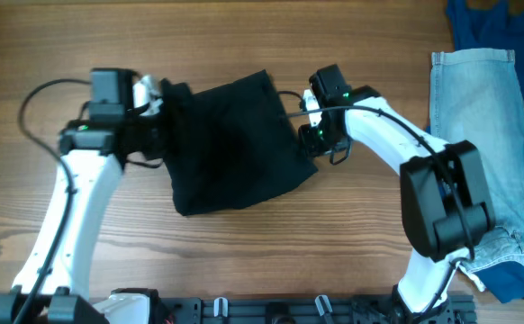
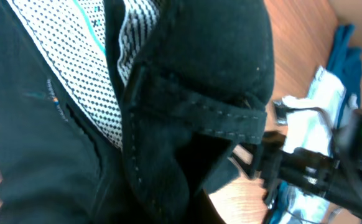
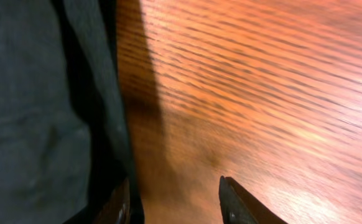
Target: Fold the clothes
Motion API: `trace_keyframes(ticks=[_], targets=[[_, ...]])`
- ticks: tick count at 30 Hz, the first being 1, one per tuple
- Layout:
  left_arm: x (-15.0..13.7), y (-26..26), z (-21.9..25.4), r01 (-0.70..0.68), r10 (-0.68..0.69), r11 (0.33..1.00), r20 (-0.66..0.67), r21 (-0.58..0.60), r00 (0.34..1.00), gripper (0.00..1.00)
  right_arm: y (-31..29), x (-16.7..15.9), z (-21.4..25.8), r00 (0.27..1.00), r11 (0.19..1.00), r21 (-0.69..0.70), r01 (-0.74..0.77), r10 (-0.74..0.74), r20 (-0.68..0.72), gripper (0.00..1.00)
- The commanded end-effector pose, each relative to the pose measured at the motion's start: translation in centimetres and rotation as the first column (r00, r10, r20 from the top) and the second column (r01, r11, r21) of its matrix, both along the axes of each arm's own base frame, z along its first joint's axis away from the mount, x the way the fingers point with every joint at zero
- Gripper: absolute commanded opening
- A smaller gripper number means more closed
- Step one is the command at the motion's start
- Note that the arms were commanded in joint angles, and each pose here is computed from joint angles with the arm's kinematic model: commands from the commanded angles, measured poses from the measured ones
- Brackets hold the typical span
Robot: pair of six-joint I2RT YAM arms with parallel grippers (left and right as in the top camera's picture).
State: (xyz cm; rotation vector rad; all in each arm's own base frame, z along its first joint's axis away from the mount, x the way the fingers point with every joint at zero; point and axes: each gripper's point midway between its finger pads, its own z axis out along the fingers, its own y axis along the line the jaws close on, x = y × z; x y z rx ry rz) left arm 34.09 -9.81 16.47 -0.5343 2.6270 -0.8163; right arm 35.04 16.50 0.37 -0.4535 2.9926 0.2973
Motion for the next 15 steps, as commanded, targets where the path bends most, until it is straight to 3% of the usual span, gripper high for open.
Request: trace_keyframes(ticks=[1,3,4,5,7,9,11,13,15], targets=[[0.1,-6.0,-0.7,0.111,-0.111,0.993,-0.006,-0.051,0.994,0.04,1.7,-2.0,-1.9,0.997,0.997,0.052,-0.049,0.052,-0.061,0.46],[-0.2,-9.3,-2.5,0.159,-0.162,0.986,-0.041,-0.054,0.986,0.04,1.9,-2.0,-2.1,0.997,0.998,0.052,-0.036,0.039,-0.064,0.43],[-0.1,-10.0,-3.4,0.174,-0.175,0.984,-0.047,-0.033,0.983,0.09,2.0,-2.0,-2.1,0.997,0.998,0.053,-0.036,0.039,-0.065,0.43],[-0.1,-11.1,-4.6,0.197,-0.198,0.98,-0.056,-0.019,0.979,0.43,1.9,-2.1,-2.1,0.997,0.999,0.05,-0.012,0.016,-0.075,0.42],[0.2,-11.8,-5.2,0.215,-0.216,0.976,-0.047,-0.018,0.975,0.62,1.8,-2.3,-2.0,0.996,0.999,0.045,0.008,-0.004,-0.089,0.54],[1.9,-10.1,-4.0,0.166,-0.166,0.986,-0.004,-0.019,0.986,0.99,0.6,-1.7,-1.0,0.995,0.998,-0.01,0.061,-0.061,-0.084,0.63],[4.6,-7.1,-1.5,0.125,-0.124,0.992,0.097,-0.001,0.987,1.0,-1.2,0.6,2.6,0.993,0.991,-0.058,0.122,-0.122,-0.001,0.66],[8.5,-3.1,0.8,0.055,-0.063,0.998,0.255,0.037,0.965,1.0,-2.3,3.8,9.4,0.975,0.985,0.006,0.175,-0.174,0.141,0.68],[11.3,0.8,1.2,-0.037,-0.009,0.992,0.35,0.123,0.937,1.0,-1.6,4.6,14.7,0.961,0.985,0.101,0.142,-0.161,0.225,0.68]])
